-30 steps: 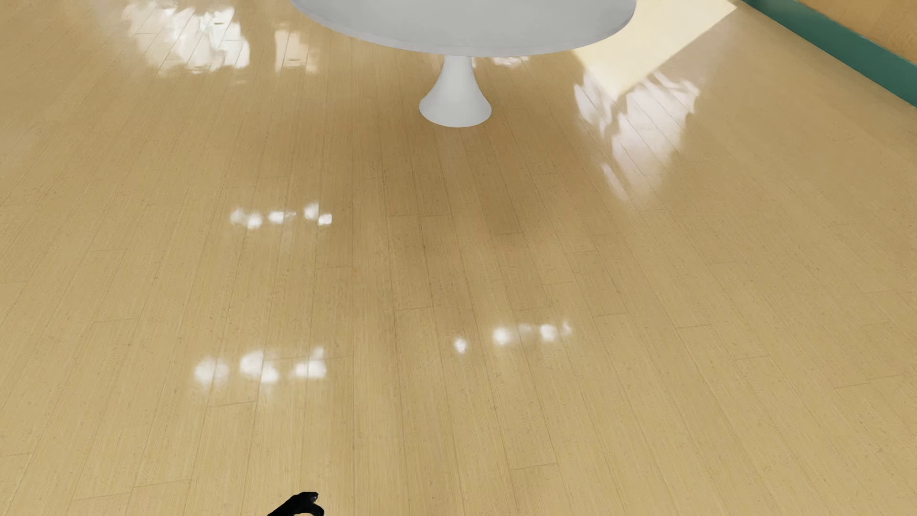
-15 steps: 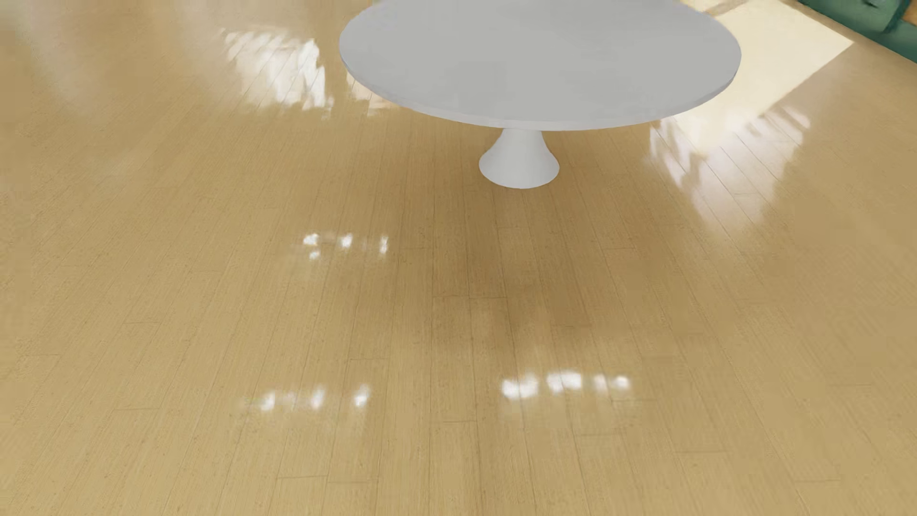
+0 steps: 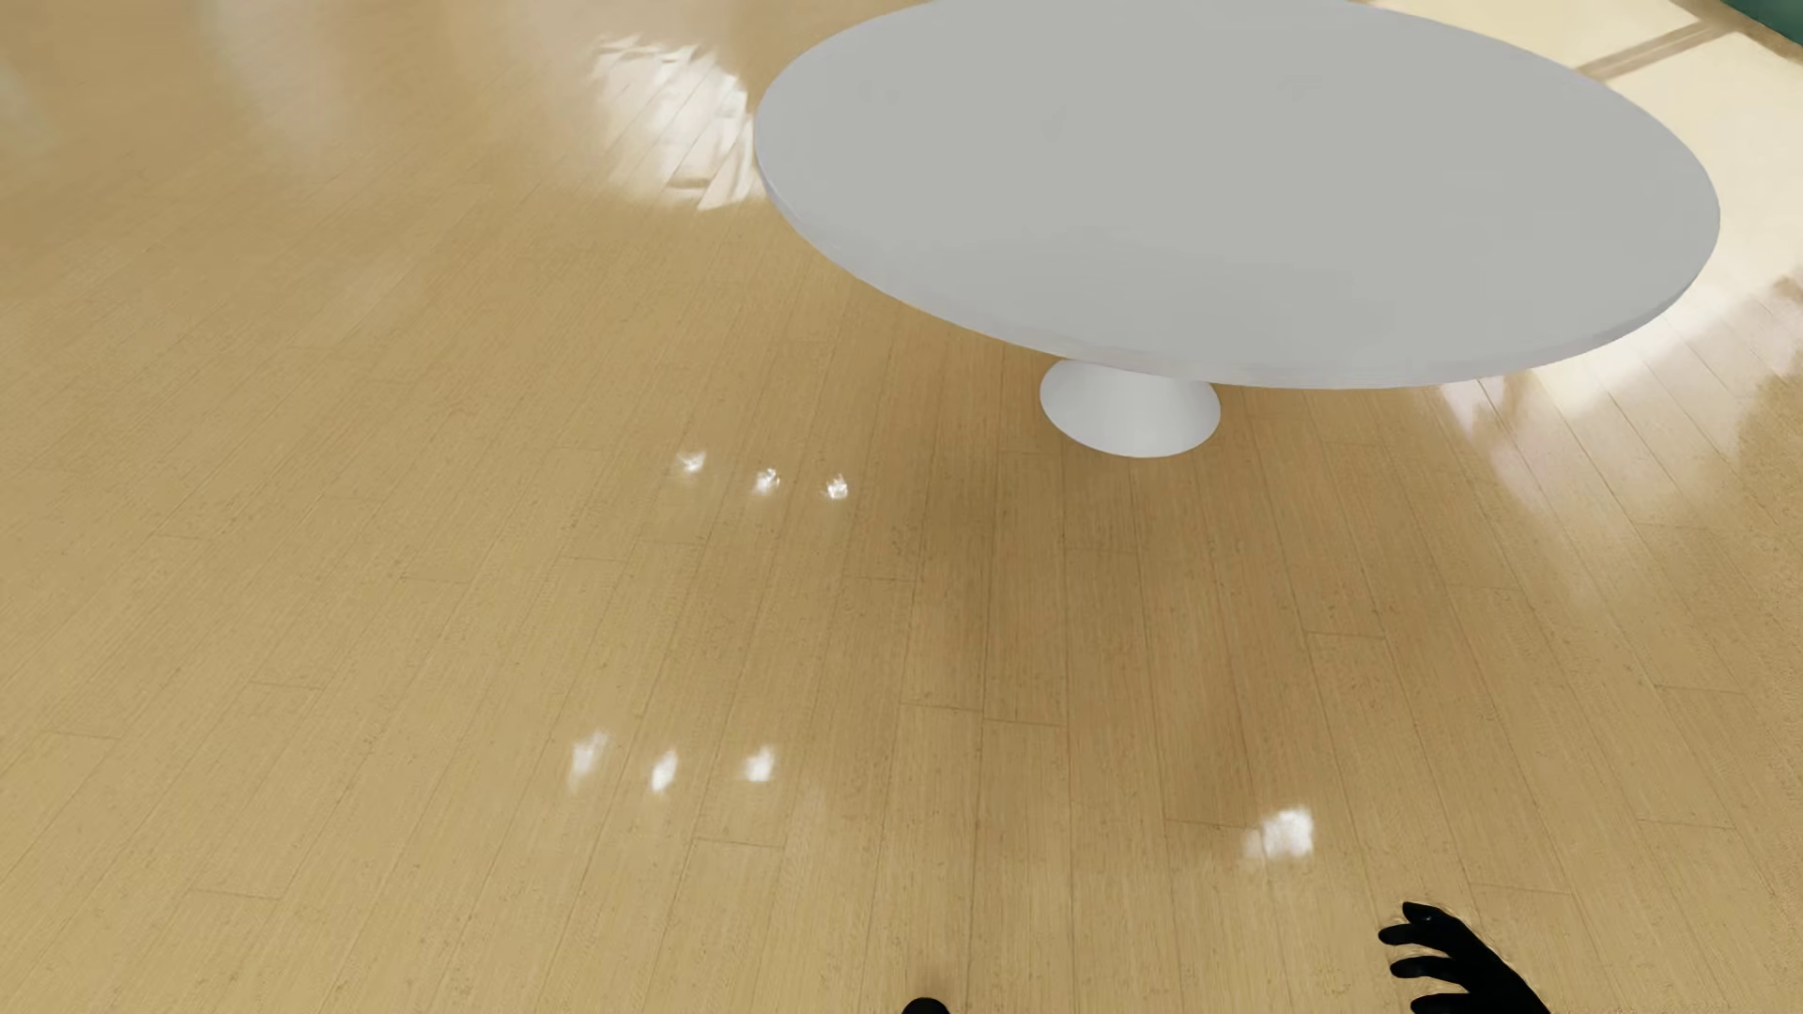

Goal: Go to the light gray table

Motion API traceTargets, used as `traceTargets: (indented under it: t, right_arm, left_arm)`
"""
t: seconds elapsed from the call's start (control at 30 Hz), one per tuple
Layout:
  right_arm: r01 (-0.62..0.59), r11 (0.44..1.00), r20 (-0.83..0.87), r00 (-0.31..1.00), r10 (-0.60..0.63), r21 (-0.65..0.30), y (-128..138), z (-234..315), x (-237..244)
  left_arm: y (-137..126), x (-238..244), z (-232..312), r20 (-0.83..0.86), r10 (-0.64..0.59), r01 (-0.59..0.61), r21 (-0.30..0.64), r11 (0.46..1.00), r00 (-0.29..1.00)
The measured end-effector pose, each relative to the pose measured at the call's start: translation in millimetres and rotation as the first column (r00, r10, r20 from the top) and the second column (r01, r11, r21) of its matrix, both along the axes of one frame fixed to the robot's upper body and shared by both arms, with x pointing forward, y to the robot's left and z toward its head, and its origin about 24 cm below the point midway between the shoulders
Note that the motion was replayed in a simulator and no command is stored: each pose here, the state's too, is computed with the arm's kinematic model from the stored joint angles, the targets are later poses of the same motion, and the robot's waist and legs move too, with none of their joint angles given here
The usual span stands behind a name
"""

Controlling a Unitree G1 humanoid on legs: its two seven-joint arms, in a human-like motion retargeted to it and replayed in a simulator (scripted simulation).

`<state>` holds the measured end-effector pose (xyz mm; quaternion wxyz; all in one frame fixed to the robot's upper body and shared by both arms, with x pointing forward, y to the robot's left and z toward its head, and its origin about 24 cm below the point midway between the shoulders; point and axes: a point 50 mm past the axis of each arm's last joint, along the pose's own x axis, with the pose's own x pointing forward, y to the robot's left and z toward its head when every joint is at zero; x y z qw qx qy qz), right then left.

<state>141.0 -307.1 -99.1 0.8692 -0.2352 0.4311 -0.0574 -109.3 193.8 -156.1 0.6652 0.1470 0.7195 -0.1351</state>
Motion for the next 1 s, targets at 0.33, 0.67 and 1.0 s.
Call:
traceTargets:
  t: [0.33, 0.67, 1.0]
  right_arm:
    - [0.017, 0.989, -0.656, 0.75, 0.084, 0.146, 68.9, -60.9, -213.0]
    - [0.015, 0.985, -0.589, 0.803, 0.091, 0.173, 76.4, -63.5, -191.6]
    - [-0.139, 0.98, -0.169, 0.972, 0.163, 0.144, 70.3, -41.9, -25.6]
  left_arm:
    - [49.2, 175.7, 3.2, 0.438, -0.071, 0.024, 0.113, 0.993, 0.896]
    - [64.7, 309.0, 74.6, 0.827, -0.003, -0.102, 0.073, 0.992, 0.562]
    - [22.8, 145.1, -13.2, 0.29, -0.146, 0.129, 0.074, 0.989, 0.946]
